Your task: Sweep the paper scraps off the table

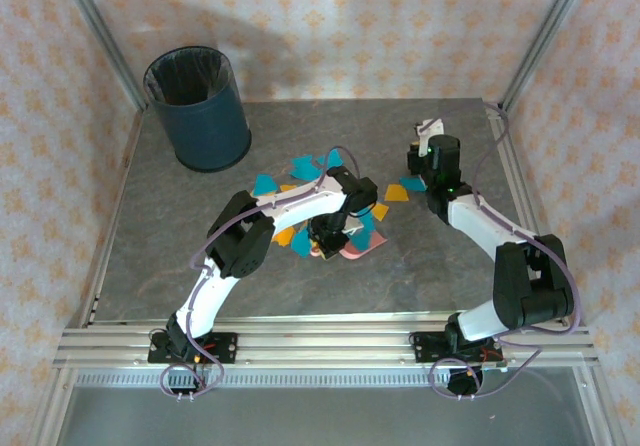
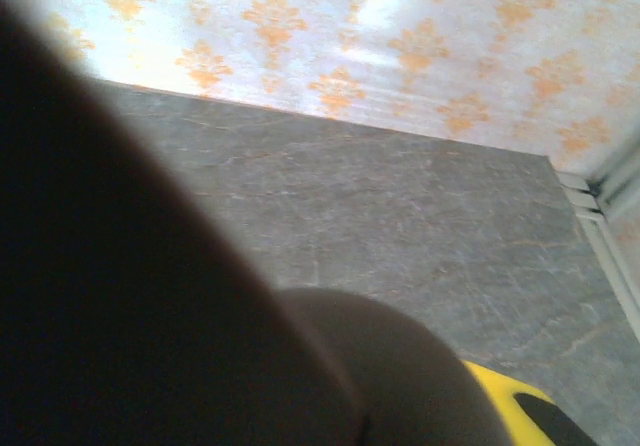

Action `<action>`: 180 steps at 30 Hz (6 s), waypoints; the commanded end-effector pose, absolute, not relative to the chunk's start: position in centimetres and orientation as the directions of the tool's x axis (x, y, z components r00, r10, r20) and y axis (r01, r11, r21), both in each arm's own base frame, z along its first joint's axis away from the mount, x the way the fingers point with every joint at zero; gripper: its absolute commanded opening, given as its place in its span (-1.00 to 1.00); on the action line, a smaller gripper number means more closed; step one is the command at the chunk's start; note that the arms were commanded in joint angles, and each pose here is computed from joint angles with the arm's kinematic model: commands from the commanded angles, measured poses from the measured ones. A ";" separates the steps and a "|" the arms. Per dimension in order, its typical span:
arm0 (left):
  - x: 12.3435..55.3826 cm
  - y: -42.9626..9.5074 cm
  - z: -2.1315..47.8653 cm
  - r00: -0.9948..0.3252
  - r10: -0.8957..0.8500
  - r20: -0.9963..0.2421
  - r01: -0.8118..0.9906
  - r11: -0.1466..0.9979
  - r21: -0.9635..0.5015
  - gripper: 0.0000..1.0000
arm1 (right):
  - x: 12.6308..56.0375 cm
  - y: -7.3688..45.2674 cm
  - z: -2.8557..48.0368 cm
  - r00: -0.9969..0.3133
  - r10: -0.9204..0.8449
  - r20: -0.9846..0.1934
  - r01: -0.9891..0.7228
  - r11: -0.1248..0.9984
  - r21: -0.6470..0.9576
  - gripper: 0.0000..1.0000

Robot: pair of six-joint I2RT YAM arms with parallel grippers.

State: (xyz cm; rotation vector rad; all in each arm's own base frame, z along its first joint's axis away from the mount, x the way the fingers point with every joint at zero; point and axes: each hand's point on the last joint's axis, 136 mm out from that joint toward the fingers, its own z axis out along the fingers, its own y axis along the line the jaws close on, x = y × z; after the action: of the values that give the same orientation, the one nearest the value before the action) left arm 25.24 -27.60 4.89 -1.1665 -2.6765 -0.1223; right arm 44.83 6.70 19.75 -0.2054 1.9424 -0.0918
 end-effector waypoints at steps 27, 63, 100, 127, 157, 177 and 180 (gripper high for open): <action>25.5 -27.3 4.7 -0.669 0.693 0.270 0.716 0.698 -0.016 -1.00 | 34.3 15.6 16.6 -0.524 -0.202 -0.827 -0.460 0.885 0.076 -1.00; 25.1 -27.3 4.9 -0.662 0.703 0.260 0.721 0.692 -0.034 -1.00 | 34.0 12.6 19.9 -0.482 0.033 -0.875 -0.236 0.958 0.166 -1.00; 27.4 -27.2 8.4 -0.695 0.716 0.064 0.719 0.694 0.050 -1.00 | 32.1 4.0 23.3 -0.337 0.135 -0.932 0.178 0.981 0.078 -1.00; 34.1 -21.3 20.8 -0.834 0.487 -0.261 0.515 0.856 -0.048 -1.00 | 32.1 5.2 21.8 -0.413 0.172 -0.894 0.145 0.982 0.121 -1.00; 40.9 -12.1 28.9 -0.892 0.175 -0.416 0.227 0.971 -0.079 -1.00 | 32.3 7.3 21.6 -0.456 0.185 -0.871 0.058 0.982 0.178 -1.00; 45.2 -7.9 32.5 -0.841 -0.126 -0.526 0.051 0.950 -0.308 -1.00 | 32.4 7.8 21.8 -0.464 0.204 -0.862 0.044 0.977 0.208 -1.00; 45.8 -7.4 33.1 -0.827 -0.170 -0.536 0.034 0.936 -0.350 -1.00 | 32.3 7.8 21.7 -0.469 0.203 -0.860 0.042 0.977 0.208 -1.00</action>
State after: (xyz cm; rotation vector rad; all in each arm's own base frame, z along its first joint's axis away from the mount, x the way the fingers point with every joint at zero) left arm 44.60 -7.16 31.90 0.0807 -3.6443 0.5459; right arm 31.91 7.41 19.74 0.1579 2.0942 0.1539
